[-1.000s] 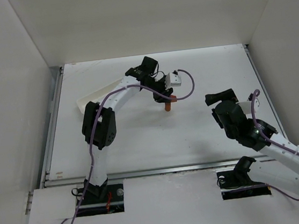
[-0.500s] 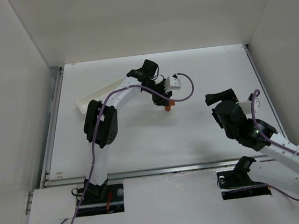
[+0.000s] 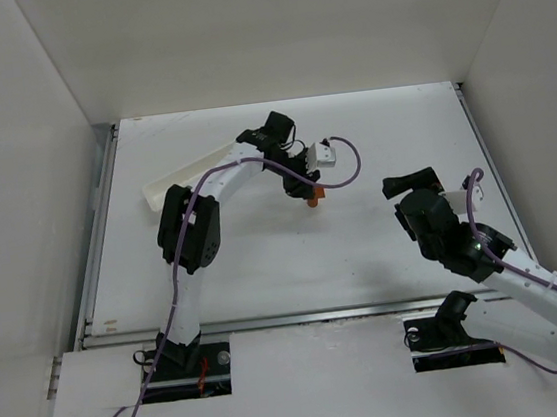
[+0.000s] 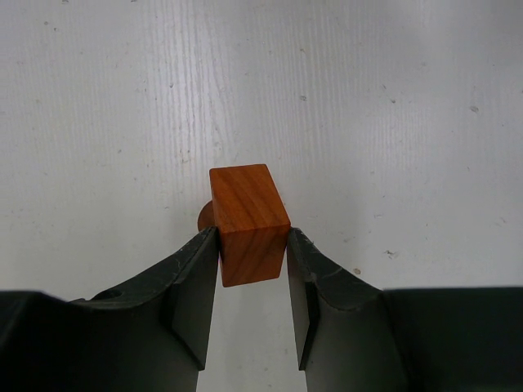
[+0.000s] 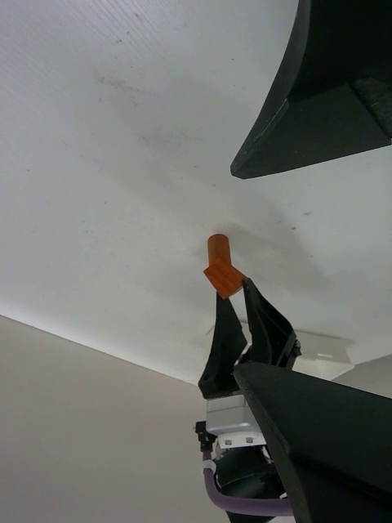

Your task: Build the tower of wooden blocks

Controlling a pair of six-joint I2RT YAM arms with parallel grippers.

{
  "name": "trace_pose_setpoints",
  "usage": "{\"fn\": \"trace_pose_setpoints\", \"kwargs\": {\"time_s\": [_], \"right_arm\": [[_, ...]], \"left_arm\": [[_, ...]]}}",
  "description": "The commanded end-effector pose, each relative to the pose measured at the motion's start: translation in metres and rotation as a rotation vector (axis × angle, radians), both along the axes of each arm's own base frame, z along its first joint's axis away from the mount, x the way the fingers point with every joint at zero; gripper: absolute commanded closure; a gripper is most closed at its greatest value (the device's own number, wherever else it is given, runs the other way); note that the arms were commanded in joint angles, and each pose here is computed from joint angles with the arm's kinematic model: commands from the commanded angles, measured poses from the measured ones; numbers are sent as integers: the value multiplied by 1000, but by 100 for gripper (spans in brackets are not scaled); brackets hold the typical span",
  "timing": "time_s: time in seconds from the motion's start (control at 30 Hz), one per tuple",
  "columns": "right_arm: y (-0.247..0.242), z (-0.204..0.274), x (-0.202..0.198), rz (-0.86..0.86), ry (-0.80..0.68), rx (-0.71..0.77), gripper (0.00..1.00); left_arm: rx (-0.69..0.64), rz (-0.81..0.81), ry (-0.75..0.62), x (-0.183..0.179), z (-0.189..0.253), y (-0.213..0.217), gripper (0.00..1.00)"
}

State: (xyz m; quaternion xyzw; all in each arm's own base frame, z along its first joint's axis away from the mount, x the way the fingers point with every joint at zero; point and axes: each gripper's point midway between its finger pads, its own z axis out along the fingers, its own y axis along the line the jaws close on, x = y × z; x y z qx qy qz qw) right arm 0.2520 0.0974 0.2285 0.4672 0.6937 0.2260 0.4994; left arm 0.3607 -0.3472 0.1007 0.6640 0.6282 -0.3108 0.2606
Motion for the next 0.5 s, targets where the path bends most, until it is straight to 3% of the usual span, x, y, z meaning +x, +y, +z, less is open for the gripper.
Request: {"fn": "trace_pose_setpoints", "kwargs": {"time_s": [0.0,0.47], "right_arm": [[-3,2,-1,-5,-12,-15,0],[-3,2,-1,-5,-12,-15,0]], "left_arm": [[-71,-26,-45,8,27,-6,100],[-132,15,31,10,30,-6,100]]}}
